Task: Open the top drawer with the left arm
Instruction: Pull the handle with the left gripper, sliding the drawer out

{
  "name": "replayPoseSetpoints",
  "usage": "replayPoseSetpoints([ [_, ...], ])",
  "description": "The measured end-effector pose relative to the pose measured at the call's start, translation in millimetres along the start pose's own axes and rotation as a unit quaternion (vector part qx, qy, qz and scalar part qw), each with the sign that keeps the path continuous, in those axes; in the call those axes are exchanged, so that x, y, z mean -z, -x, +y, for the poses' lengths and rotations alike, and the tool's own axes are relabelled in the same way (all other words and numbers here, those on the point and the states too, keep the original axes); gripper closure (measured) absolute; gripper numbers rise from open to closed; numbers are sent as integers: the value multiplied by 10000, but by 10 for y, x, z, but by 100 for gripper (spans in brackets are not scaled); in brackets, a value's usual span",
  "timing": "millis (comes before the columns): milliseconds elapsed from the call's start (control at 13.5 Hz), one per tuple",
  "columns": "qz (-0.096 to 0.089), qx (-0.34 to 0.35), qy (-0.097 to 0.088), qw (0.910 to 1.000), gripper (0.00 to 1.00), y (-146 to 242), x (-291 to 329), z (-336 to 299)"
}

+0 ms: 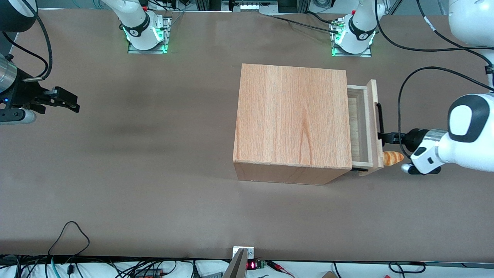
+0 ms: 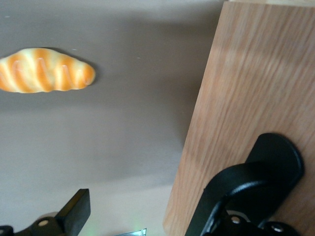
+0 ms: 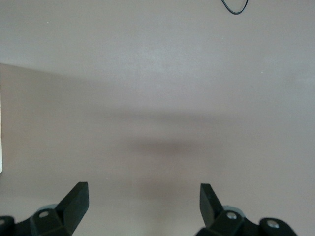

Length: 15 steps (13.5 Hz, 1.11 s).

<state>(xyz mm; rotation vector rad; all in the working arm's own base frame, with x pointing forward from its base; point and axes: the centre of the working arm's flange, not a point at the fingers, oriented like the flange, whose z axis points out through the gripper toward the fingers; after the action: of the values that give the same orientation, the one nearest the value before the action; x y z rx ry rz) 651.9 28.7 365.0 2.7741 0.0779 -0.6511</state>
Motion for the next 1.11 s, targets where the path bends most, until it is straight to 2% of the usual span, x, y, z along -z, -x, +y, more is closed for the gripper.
replayPoseSetpoints([
  [148,75,93,14,9999,0,9,65,-214],
  [370,197,104,-103,9997,0,22,163,-422],
  [887,322,109,-134,9993,0,36,245,-643],
  [1109,394,30,-218,9990,0,48,297,-773],
])
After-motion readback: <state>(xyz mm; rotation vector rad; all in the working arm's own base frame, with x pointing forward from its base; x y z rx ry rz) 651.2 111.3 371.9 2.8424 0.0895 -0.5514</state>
